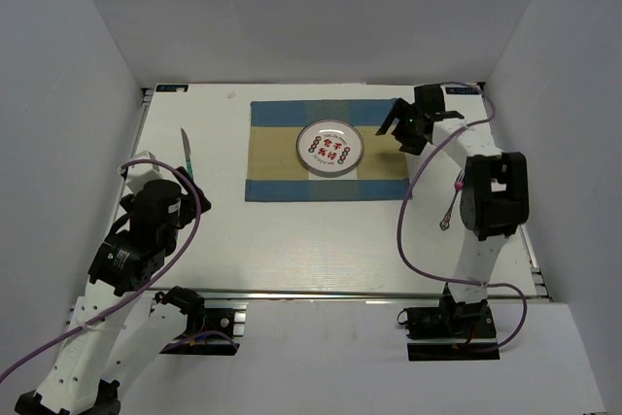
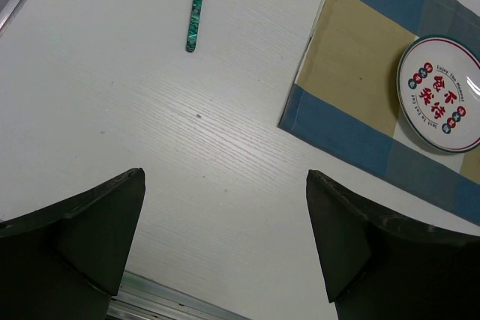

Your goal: Set the dinner table for one person

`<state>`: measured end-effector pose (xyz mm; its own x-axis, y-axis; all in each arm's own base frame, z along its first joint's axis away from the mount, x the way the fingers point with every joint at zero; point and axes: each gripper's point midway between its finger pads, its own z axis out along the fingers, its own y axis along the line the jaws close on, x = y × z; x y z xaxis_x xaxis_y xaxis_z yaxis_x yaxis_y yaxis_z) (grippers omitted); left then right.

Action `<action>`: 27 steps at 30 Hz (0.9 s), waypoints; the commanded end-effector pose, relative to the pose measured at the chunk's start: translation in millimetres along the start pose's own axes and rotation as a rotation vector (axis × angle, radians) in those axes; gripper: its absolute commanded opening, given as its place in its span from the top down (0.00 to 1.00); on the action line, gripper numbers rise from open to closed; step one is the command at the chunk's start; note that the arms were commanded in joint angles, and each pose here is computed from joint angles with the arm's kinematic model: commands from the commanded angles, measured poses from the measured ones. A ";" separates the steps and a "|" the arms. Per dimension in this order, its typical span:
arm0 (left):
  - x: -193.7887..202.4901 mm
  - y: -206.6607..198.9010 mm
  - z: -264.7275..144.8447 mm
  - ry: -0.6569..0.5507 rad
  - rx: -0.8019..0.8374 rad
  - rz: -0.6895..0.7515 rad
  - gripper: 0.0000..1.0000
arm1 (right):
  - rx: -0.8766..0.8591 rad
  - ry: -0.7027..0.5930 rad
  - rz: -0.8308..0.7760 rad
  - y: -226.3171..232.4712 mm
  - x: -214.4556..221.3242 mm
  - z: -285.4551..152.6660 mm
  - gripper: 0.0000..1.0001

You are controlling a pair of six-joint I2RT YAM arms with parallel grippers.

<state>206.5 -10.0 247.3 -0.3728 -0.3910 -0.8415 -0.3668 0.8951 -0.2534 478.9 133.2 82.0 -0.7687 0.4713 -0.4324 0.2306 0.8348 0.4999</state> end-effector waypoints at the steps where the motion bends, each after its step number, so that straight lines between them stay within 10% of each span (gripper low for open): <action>1: -0.5 -0.7 0.8 -0.007 0.008 -0.001 0.02 | 0.279 -0.183 -0.034 -32.2 -43.1 -80.2 0.11; 14: 3.5 -9.9 3.4 0.012 0.054 0.030 0.02 | 0.769 -0.451 0.112 -157.6 -2.8 -229.8 0.11; 27: 11.2 -19.1 11.3 0.058 0.073 0.075 0.02 | 0.876 -0.385 0.226 -217.2 26.7 -211.8 0.11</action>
<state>216.4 -27.2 235.8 -0.4493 -0.3372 -0.8273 -0.2883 0.9312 -0.2230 277.6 -88.4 126.6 -0.4648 0.5744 -0.6738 0.8141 0.5765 -0.0701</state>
